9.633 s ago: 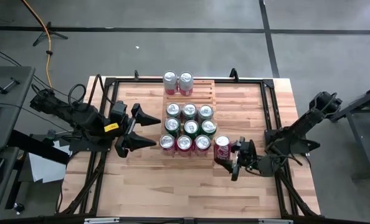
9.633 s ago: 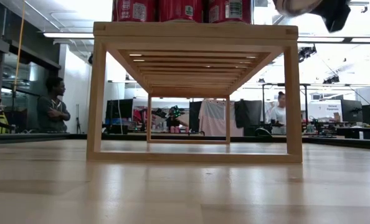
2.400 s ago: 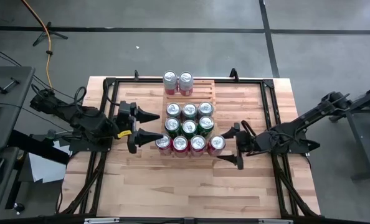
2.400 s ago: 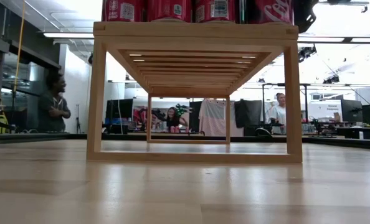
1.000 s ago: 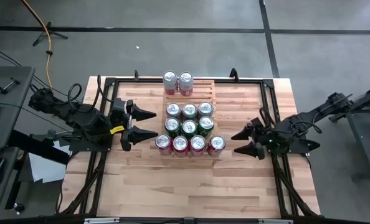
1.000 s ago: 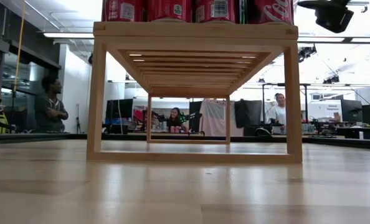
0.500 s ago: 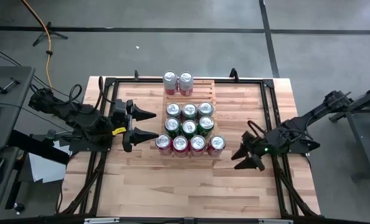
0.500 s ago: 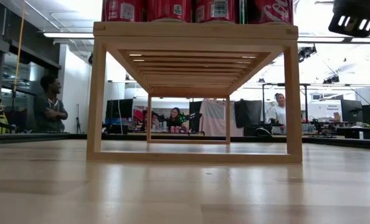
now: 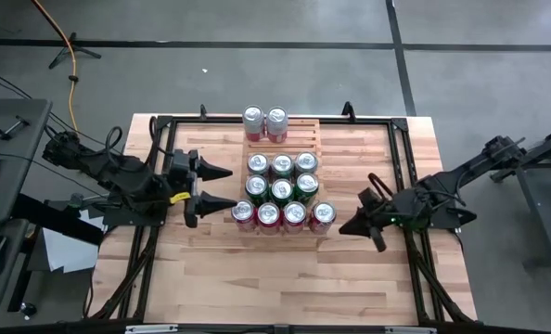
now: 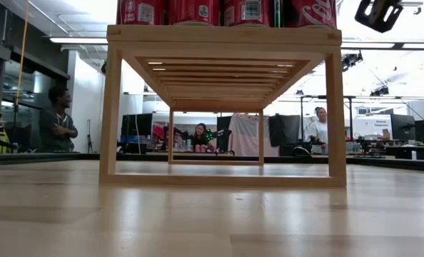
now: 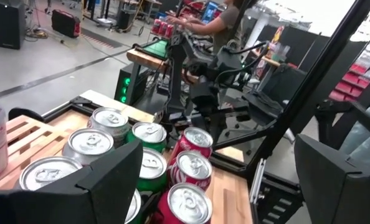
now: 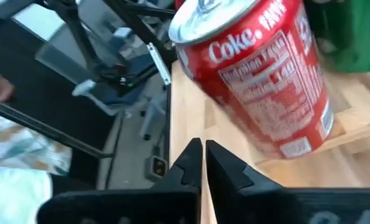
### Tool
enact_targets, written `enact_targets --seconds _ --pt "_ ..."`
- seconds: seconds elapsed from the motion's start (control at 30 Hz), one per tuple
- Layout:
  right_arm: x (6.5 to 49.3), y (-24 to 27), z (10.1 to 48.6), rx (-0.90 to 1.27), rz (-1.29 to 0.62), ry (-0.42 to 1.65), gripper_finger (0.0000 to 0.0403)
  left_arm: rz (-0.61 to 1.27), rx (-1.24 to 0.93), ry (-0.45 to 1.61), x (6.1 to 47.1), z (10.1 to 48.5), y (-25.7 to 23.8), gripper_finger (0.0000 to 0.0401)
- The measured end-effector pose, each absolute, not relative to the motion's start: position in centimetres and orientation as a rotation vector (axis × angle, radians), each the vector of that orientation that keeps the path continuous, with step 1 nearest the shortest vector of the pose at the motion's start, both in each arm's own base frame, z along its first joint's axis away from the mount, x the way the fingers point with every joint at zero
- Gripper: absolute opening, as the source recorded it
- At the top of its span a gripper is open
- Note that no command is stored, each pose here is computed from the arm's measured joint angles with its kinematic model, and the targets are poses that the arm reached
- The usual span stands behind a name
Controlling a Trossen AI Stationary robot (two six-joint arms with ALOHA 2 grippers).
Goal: Place canned beverage on shelf
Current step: Put the red soda can on the shelf aligned with the other red soda cans
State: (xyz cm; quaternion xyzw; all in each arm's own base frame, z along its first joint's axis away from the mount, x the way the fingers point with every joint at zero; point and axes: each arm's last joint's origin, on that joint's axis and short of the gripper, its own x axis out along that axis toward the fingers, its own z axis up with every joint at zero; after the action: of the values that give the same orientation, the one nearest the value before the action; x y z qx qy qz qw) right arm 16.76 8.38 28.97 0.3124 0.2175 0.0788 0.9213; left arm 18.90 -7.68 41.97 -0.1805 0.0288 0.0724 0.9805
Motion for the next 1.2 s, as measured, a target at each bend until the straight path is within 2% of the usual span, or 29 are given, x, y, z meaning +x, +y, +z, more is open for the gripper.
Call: enact_targets --seconds 0.5,1.2 --pt "18.0 7.6 28.8 0.593 0.059 0.478 0.0001 0.151 -0.352 0.081 18.9 41.7 -7.7 0.0321" --pt "19.0 7.8 28.5 0.553 0.042 0.448 0.0000 0.151 -0.348 0.084 18.9 41.7 -7.7 0.0321"
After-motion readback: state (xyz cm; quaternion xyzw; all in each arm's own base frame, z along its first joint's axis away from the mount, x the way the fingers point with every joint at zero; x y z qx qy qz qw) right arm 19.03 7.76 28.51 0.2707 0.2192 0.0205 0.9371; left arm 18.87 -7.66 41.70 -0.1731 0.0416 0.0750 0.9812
